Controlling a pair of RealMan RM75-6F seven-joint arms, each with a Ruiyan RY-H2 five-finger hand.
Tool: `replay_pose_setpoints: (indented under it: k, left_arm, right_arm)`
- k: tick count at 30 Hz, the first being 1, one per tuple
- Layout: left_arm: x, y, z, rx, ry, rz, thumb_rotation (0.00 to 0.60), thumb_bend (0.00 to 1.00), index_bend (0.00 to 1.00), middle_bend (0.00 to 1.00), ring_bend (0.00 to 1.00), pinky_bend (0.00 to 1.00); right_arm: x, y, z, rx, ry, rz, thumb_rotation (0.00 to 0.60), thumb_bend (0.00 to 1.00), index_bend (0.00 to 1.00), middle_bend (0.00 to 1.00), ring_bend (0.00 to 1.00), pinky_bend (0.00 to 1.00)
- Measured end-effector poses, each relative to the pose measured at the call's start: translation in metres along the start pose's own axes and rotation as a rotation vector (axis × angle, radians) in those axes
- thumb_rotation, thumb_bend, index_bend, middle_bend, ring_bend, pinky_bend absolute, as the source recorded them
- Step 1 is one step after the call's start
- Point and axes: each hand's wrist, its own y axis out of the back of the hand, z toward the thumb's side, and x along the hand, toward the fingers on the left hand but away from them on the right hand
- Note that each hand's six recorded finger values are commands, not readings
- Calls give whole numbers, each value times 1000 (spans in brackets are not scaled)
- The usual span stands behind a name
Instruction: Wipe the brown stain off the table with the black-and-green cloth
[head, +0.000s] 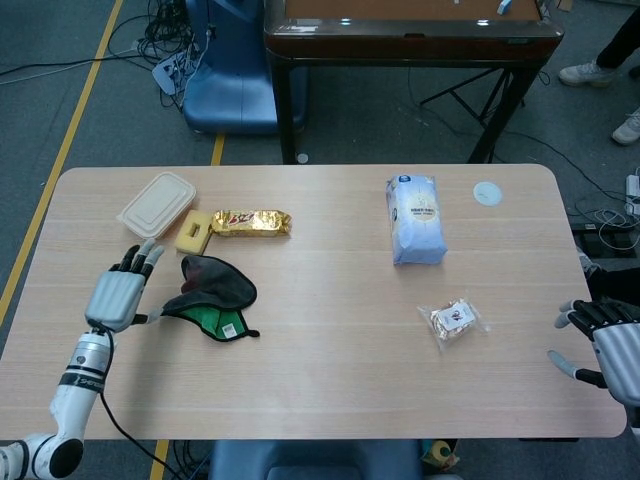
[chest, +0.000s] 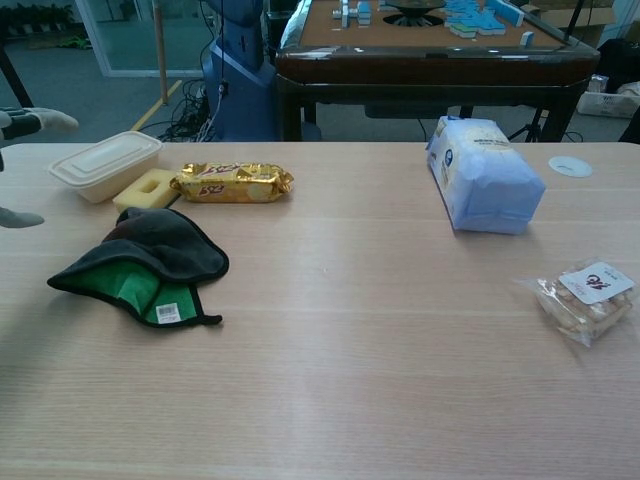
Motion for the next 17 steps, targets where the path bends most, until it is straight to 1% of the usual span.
replay_pose_setpoints:
  k: [3,8,13,17]
  left_arm:
    - [-24,3,-21,-21,47,16,600,169,0,0,41,311]
    - [-64,7,-44,-61,107,50,600,169,0,0,42,311]
    - [-98,8,-57,-78,141,84,600,170,0,0,42,311]
    - [-124,7,-62,-89,167,93,600,170,0,0,42,311]
  right_arm:
    - [-3,-2,3,-1,15,10,600,254,468,366,341,319]
    - [-7,-7,12,-4,49,25,600,255,468,362,334,319]
    - [-8,-9,16,-3,67,28,600,255,468,359,323,319]
    - [-7,-9,20,-2,82,20,600,254,468,359,321,319]
